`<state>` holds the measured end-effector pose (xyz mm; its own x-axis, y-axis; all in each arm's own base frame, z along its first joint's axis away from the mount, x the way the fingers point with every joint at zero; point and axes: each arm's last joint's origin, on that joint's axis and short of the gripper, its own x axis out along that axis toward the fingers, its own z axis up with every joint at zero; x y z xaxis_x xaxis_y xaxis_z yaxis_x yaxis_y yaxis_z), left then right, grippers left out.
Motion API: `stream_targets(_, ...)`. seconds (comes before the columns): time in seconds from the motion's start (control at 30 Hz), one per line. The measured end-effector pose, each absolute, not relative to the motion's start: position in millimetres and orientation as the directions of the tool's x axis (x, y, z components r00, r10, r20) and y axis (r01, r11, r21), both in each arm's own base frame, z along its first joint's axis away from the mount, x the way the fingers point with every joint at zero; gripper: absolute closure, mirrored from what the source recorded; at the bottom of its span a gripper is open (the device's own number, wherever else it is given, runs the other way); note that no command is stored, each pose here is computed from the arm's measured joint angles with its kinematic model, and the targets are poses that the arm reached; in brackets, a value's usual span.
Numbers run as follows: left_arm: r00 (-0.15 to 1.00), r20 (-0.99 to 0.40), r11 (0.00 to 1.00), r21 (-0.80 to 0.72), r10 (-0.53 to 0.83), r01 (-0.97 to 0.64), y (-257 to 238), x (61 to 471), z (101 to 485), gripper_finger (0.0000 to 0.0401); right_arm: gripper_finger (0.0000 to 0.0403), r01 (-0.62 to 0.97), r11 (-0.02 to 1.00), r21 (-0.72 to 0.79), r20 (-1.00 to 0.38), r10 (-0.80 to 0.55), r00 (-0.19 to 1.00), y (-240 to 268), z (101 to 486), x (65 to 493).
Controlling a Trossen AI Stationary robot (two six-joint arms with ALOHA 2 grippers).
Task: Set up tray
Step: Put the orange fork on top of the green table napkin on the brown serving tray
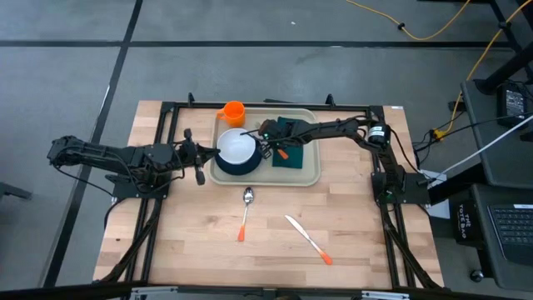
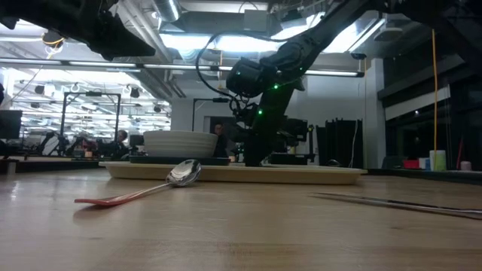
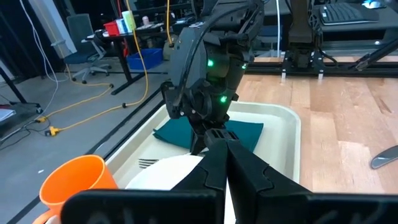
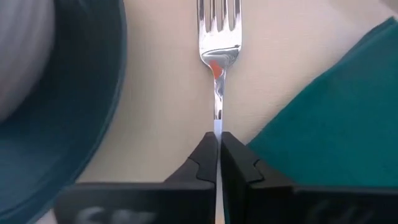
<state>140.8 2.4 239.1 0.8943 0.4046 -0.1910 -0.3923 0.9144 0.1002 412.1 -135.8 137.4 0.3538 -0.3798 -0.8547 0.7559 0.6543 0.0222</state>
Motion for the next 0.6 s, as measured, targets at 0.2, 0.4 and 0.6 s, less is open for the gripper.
stream_targets(0.2, 0.896, -0.184, 0.914, 0.103, 0.404, -0.391, 2, 141, 240, 0.0397, 0.0395, 0.776, 0.629, 0.046, -0.845, -0.39, 0.366, -141, 152, 407)
stream_targets(0.4, 0.897, -0.184, 0.915, 0.106, 0.403, -0.389, 2, 141, 240, 0.0397, 0.0396, 0.783, 0.619, 0.06, -0.836, -0.397, 0.378, -142, 166, 403)
stream_targets(0.6, 0.897, -0.184, 0.915, 0.113, 0.402, -0.387, 2, 141, 240, 0.0398, 0.0396, 0.832, 0.551, 0.071, -0.858, -0.392, 0.333, -142, 173, 395)
